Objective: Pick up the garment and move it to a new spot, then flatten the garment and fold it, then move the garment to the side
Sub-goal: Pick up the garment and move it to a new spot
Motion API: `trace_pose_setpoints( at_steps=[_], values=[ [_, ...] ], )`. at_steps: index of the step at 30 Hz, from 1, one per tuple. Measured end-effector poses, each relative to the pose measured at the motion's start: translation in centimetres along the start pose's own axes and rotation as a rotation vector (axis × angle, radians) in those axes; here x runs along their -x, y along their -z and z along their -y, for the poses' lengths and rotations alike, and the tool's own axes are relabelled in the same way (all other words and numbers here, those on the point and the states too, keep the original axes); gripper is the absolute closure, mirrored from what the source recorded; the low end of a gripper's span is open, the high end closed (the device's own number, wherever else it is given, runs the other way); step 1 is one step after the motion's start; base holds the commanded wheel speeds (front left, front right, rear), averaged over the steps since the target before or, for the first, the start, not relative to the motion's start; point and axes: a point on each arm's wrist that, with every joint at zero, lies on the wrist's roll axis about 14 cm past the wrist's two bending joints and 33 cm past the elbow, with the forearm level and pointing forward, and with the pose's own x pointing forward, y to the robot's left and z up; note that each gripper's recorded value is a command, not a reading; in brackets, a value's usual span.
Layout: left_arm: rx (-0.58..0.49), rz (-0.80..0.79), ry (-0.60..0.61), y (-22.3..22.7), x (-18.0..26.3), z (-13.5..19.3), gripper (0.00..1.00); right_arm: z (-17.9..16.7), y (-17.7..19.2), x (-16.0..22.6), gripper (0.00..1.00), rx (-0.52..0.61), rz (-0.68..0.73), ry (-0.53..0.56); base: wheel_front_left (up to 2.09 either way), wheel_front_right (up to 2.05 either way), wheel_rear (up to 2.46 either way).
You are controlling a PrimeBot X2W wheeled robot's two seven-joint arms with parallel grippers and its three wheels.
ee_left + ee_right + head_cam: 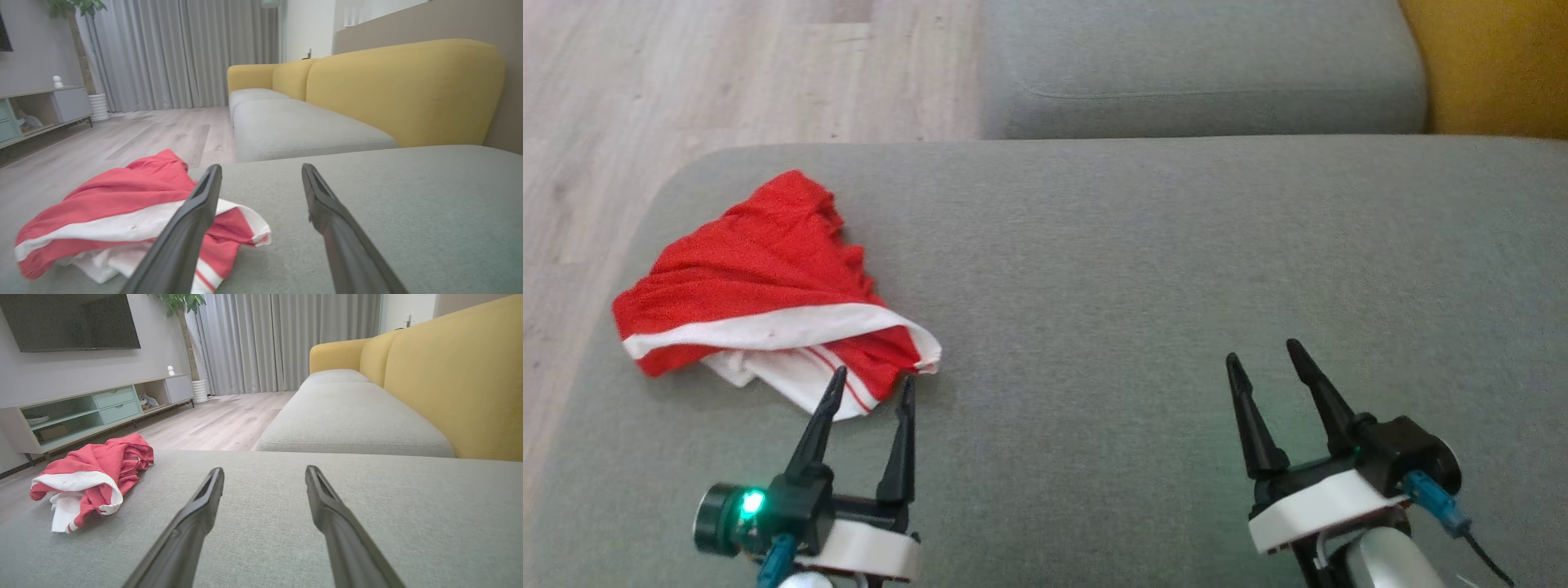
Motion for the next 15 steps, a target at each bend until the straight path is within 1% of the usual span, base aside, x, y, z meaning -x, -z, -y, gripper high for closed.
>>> trace_pose_setpoints(
  at_steps=[9,15],
  values=[
    [-0.003,-0.022,-0.137,0.7,3.1,-3.8,0.00,-4.6,0.0,-1.3,0.00,-0.003,0.000,-0.147,0.00,0.00,0.00],
    [-0.005,-0.016,-0.214,0.5,5.0,-5.8,0.00,-7.7,0.7,-1.1,0.00,-0.017,-0.024,-0.243,0.00,0.00,0.00]
  ],
)
